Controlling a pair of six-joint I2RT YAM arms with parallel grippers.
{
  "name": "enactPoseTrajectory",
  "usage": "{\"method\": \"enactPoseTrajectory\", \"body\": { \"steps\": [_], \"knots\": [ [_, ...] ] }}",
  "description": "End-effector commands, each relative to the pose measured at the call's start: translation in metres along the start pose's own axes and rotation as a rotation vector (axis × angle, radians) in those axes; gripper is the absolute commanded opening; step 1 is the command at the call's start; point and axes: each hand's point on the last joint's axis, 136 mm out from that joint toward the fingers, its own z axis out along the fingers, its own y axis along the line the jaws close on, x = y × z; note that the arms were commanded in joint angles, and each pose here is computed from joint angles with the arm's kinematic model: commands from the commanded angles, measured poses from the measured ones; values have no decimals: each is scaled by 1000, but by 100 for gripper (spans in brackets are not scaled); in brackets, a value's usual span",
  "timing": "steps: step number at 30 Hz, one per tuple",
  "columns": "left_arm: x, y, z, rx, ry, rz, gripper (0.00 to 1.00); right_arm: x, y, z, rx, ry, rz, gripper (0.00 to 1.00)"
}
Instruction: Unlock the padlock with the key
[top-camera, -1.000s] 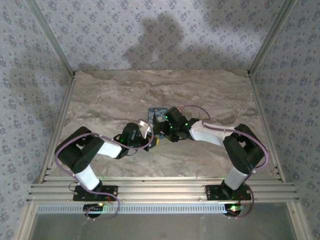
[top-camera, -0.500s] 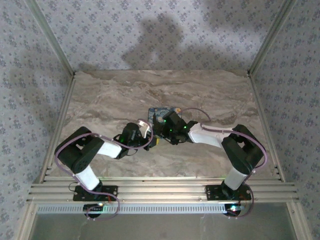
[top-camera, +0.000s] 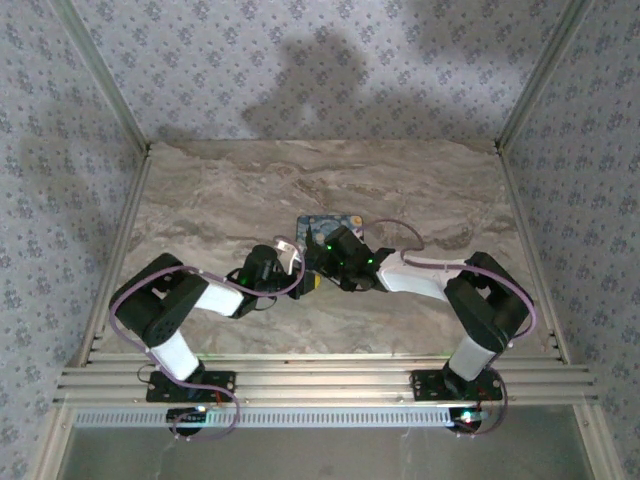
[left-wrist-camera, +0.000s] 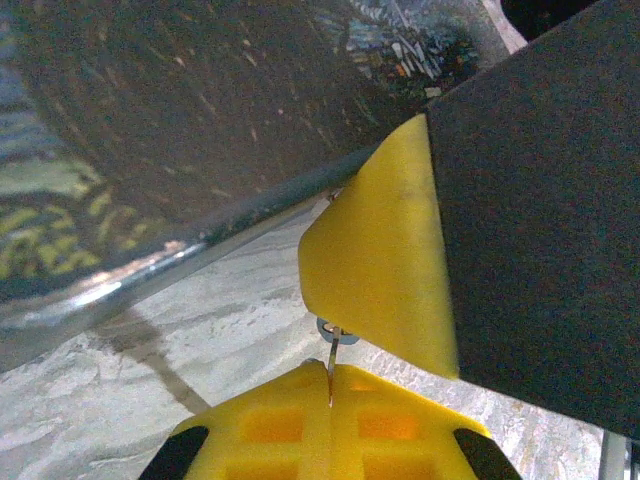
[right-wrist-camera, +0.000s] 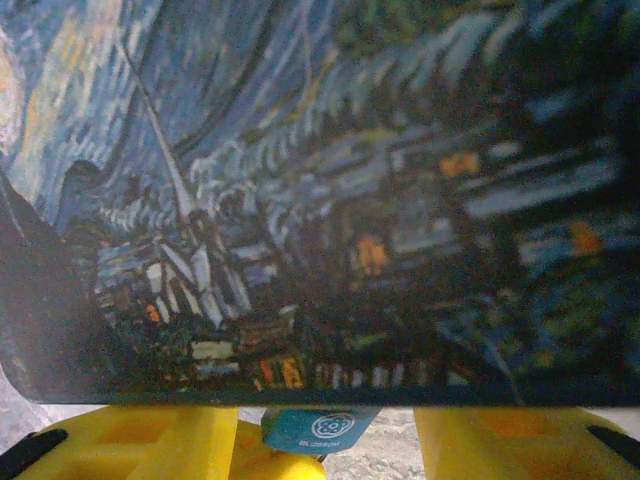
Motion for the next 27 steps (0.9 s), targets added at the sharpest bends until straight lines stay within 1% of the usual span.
{"method": "enactPoseTrajectory", "body": {
  "steps": [1,3,6,11,20,21,23,24,27],
  "knots": [
    [-8,-16,-2,71,-33,14,0,-5,-1,3,6,-38,16,50],
    [-8,-16,-3,72,-37,10,0,-5,-1,4,6,-38,20,49],
    [-7,-16,-4,73,-39,8,0,-6,-2,4,6,-39,24,43],
    [-4,-17,-4,80,-33,8,0,-7,-1,5,8,-42,24,27],
    [-7,-25,-6,109,-23,2,0,-4,-1,7,7,-34,23,1],
    [-9,-25,-7,109,-27,2,1,-4,-1,8,7,-33,23,0],
    [-11,-25,-9,105,-36,-3,16,-4,0,7,6,-33,23,0],
    [-14,-23,-12,101,-45,-8,21,-5,0,7,8,-32,24,0],
    [-17,-18,-19,92,-64,-27,34,-5,1,6,11,-29,25,0]
  ]
}}
